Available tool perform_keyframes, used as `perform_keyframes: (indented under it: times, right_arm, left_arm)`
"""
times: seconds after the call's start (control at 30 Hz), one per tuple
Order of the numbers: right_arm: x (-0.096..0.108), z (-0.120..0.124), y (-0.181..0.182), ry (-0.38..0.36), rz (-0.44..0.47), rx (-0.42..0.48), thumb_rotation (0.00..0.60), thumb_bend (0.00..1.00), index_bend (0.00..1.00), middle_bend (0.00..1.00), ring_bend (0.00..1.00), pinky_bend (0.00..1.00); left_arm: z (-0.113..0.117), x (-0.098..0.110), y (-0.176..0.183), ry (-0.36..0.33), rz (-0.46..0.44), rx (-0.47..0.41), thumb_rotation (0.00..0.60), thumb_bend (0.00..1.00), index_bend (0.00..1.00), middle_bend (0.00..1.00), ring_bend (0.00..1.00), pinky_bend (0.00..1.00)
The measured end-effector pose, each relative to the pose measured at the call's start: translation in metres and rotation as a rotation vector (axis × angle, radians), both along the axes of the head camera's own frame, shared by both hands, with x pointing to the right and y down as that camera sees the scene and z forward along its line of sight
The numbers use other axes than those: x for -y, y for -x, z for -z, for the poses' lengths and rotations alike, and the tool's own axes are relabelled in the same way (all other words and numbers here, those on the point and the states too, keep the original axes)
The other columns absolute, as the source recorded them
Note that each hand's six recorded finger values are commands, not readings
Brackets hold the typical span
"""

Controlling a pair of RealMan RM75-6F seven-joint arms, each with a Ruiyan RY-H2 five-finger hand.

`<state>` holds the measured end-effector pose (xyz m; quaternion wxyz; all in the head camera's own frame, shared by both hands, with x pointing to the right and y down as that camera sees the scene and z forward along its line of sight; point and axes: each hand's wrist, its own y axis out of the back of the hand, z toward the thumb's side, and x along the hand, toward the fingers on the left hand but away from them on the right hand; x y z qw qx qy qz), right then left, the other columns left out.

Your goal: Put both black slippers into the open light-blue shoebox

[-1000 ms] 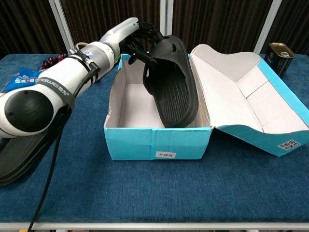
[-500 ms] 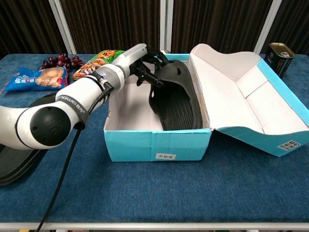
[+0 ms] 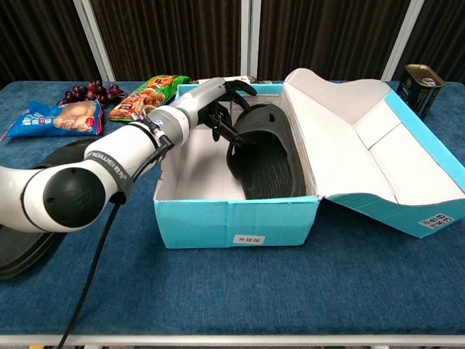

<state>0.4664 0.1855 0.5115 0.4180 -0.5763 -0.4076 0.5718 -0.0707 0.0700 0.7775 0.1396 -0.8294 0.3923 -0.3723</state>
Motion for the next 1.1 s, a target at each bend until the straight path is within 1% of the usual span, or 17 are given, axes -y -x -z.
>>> perform_keyframes:
  times: [0.03,0.1,0.27,0.37,0.47,0.53,0.63,0.67,0.73,0.77,0.8,0.87,0.9,0.97,1.0,1.07,1.1]
  right_arm:
    - [0.000,0.000,0.000,-0.001,0.000,0.001,0.600,0.10,0.00,0.01,0.00,0.02]
    - [-0.001,0.001,-0.001,-0.003,0.002,0.004,0.600,0.11,0.00,0.01,0.00,0.02]
    - [-0.001,0.002,-0.001,-0.009,0.006,0.009,0.600,0.11,0.00,0.01,0.00,0.02]
    - [-0.001,0.003,-0.001,-0.013,0.008,0.013,0.600,0.11,0.00,0.01,0.00,0.02]
    - [0.000,0.003,-0.001,-0.020,0.013,0.016,0.600,0.11,0.00,0.01,0.00,0.02]
    - [0.001,0.004,-0.001,-0.023,0.015,0.016,0.600,0.11,0.00,0.01,0.00,0.02]
    - [0.002,0.005,-0.001,-0.029,0.017,0.017,0.600,0.11,0.00,0.01,0.00,0.02]
    - [0.002,0.005,-0.001,-0.031,0.018,0.017,0.600,0.11,0.00,0.01,0.00,0.02]
    - [0.002,0.005,-0.001,-0.032,0.019,0.020,0.600,0.11,0.00,0.01,0.00,0.02]
    - [0.003,0.005,-0.001,-0.032,0.020,0.021,0.600,0.11,0.00,0.01,0.00,0.02]
    - [0.003,0.004,0.000,-0.031,0.021,0.022,0.600,0.11,0.00,0.01,0.00,0.02]
    - [0.003,0.002,0.000,-0.028,0.023,0.025,0.600,0.11,0.00,0.01,0.00,0.02]
    - [0.003,0.001,0.001,-0.026,0.024,0.028,0.600,0.11,0.00,0.01,0.00,0.02]
    - [0.004,0.000,0.002,-0.022,0.026,0.030,0.600,0.11,0.00,0.01,0.00,0.02]
    - [0.004,-0.002,0.003,-0.020,0.028,0.031,0.600,0.11,0.00,0.01,0.00,0.02]
    - [0.004,-0.003,0.004,-0.015,0.031,0.033,0.600,0.11,0.00,0.01,0.00,0.02]
    - [0.004,-0.005,0.005,-0.012,0.034,0.033,0.600,0.11,0.00,0.01,0.00,0.02]
  left_arm:
    - [0.002,0.000,0.000,-0.008,-0.004,0.003,0.600,0.00,0.07,0.12,0.19,0.55]
    - [0.007,0.000,0.000,-0.026,-0.013,0.009,0.600,0.00,0.07,0.09,0.13,0.51]
    - [0.023,-0.003,0.004,-0.058,-0.039,0.018,0.600,0.00,0.07,0.07,0.10,0.45]
    - [0.037,-0.004,0.008,-0.077,-0.065,0.023,0.600,0.00,0.07,0.07,0.09,0.44]
    - [0.057,-0.005,0.017,-0.100,-0.097,0.029,0.600,0.00,0.07,0.07,0.09,0.44]
    - [0.074,-0.005,0.027,-0.121,-0.111,0.031,0.600,0.00,0.07,0.07,0.09,0.44]
    - [0.103,-0.002,0.053,-0.161,-0.118,0.047,0.600,0.00,0.07,0.07,0.10,0.45]
    - [0.112,0.000,0.063,-0.177,-0.116,0.058,0.600,0.00,0.08,0.07,0.13,0.47]
    - [0.129,0.006,0.094,-0.220,-0.104,0.108,0.600,0.00,0.09,0.09,0.20,0.53]
    - [0.135,0.008,0.108,-0.239,-0.098,0.139,0.600,0.00,0.10,0.10,0.26,0.56]
    - [0.142,0.010,0.128,-0.262,-0.091,0.186,0.600,0.00,0.11,0.10,0.32,0.59]
    - [0.149,0.010,0.158,-0.285,-0.090,0.270,0.600,0.00,0.11,0.11,0.40,0.62]
    - [0.151,0.008,0.176,-0.291,-0.097,0.332,0.600,0.00,0.11,0.11,0.45,0.64]
    - [0.148,0.001,0.199,-0.279,-0.114,0.417,0.600,0.00,0.11,0.10,0.49,0.66]
    - [0.143,-0.005,0.210,-0.257,-0.124,0.458,0.600,0.00,0.11,0.10,0.51,0.68]
    - [0.135,-0.011,0.220,-0.216,-0.138,0.494,0.600,0.00,0.11,0.10,0.52,0.68]
    - [0.128,-0.016,0.225,-0.184,-0.151,0.514,0.600,0.00,0.11,0.09,0.53,0.68]
